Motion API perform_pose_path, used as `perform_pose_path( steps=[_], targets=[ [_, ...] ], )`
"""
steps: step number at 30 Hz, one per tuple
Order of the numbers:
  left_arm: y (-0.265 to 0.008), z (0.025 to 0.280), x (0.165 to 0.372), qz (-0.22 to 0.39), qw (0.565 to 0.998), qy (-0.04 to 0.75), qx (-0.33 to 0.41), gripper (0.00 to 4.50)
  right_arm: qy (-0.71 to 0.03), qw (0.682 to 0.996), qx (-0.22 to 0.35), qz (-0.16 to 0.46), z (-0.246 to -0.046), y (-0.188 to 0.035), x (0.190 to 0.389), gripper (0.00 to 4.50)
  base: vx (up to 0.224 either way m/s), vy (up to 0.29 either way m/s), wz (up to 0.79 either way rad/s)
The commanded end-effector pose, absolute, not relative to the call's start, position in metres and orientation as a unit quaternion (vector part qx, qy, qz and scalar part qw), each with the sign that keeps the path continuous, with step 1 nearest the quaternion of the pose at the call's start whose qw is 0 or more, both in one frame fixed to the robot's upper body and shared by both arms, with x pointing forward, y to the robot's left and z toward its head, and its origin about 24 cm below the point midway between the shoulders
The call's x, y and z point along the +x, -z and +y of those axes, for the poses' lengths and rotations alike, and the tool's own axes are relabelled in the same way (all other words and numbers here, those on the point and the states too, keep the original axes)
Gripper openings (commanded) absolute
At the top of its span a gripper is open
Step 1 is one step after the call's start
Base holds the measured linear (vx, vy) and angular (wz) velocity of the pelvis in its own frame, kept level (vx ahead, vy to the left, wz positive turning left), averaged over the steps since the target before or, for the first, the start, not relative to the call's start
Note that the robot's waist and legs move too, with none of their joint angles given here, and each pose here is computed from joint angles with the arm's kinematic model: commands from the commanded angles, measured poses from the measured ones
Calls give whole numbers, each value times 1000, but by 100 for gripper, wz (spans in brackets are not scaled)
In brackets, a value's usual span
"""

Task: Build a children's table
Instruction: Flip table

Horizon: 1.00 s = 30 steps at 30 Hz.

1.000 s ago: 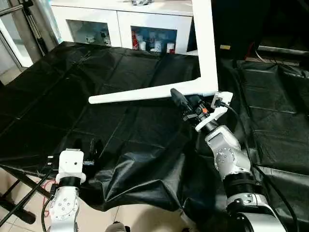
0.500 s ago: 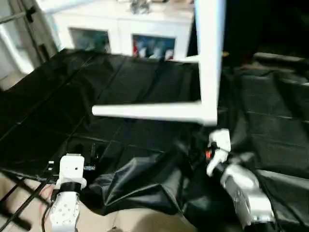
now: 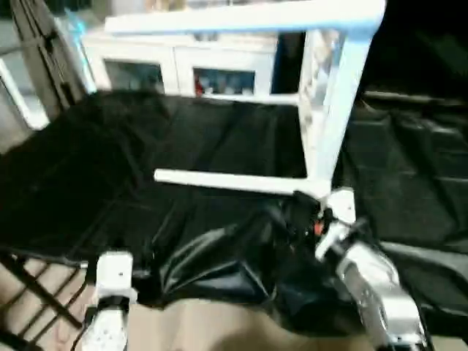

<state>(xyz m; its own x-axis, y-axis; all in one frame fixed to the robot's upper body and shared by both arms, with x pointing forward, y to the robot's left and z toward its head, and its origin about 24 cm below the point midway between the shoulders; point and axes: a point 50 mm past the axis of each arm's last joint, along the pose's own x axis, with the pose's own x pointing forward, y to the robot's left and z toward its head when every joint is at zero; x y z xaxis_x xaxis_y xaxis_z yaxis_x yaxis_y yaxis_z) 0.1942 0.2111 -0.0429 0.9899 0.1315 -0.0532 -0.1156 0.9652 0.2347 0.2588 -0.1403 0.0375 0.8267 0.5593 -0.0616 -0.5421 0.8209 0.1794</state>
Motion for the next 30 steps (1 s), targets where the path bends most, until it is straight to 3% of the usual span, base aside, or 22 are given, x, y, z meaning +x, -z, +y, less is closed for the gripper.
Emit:
perform_pose_path(
  steps=[1,4,30],
  targets=[
    [-140,164,297,-188,970,147,46,444,-263,961,75,44,-142,-46,263,450,-55,33,-11],
    [-141,163,297,-190,970,142,44,444,-228,970,79,31,-143,-51,266,450,-61,40,-6],
    [-141,163,297,-190,970,142,44,444,-228,970,79,31,-143,-51,266,450,-16,-7,1]
  ],
)
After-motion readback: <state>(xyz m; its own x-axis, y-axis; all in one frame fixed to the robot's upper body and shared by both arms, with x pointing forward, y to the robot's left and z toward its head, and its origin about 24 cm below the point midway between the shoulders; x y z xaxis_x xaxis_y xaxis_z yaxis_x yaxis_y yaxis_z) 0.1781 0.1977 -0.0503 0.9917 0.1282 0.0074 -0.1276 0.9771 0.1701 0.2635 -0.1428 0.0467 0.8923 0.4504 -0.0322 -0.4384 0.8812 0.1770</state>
